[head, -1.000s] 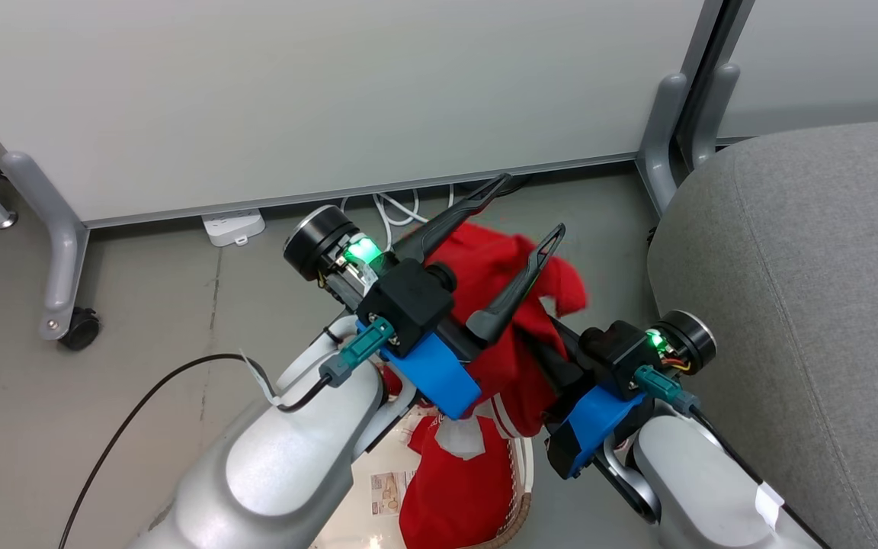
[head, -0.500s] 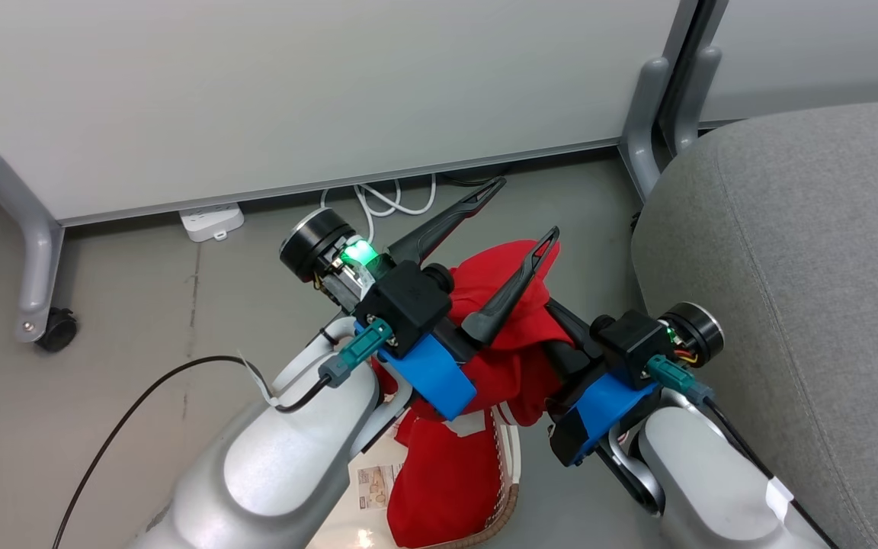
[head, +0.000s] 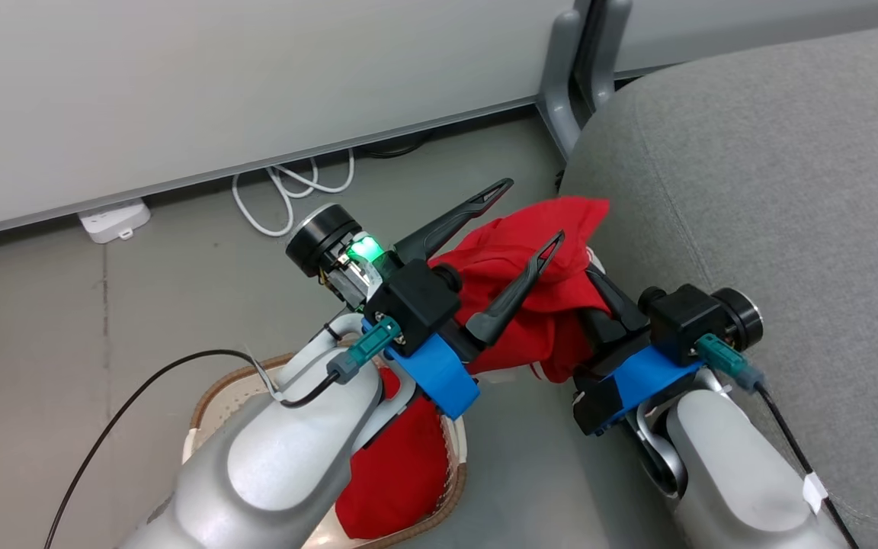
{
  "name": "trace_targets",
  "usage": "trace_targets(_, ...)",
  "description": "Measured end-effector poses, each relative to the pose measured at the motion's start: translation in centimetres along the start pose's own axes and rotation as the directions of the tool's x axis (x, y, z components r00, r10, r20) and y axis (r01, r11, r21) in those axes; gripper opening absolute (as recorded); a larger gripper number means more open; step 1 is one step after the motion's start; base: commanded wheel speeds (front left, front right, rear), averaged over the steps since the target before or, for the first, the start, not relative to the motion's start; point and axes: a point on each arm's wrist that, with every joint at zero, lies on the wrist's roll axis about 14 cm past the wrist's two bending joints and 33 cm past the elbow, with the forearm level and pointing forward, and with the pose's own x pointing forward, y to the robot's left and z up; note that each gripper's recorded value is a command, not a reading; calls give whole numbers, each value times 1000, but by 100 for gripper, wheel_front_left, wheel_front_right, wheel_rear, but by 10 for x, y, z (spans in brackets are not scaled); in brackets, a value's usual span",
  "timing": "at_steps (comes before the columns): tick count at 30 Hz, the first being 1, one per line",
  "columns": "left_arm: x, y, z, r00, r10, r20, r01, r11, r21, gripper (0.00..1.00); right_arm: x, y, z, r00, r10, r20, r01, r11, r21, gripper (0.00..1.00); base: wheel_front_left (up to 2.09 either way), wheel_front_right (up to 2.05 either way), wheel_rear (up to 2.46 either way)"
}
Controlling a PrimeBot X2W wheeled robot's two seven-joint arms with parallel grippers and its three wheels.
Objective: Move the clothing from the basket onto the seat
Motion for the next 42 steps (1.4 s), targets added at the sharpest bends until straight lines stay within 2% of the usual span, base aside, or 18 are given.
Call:
trace_targets(5, 15, -16, -10, 998, -62, 2, 62, 998, -33, 100, -14, -32, -4, 994, -107, -7, 107, 994, 10, 0, 0, 0, 0)
trace_targets(10, 27, -37, -21, 991, -134, 3, 134, 989, -66, 100, -32, -65, -6, 976, -219, -10, 219, 976, 16, 0, 0, 0, 0)
trace_targets(17, 41, -68, -31, 973, -232, 12, 232, 967, -106, 100, -68, -105, -10, 926, -376, -23, 376, 926, 21, 0, 0, 0, 0)
trace_targets(24, 52, -97, -37, 950, -312, 32, 313, 938, -149, 100, -104, -132, -16, 871, -488, -48, 489, 872, 12, 0, 0, 0, 0)
trace_targets(33, 60, -121, -45, 923, -381, 50, 383, 904, -189, 100, -140, -148, -31, 808, -580, -101, 583, 812, 0, 0, 0, 0, 0)
trace_targets(42, 61, -126, -48, 917, -394, 56, 397, 896, -201, 100, -147, -152, -33, 790, -604, -108, 607, 794, 1, 0, 0, 0, 0)
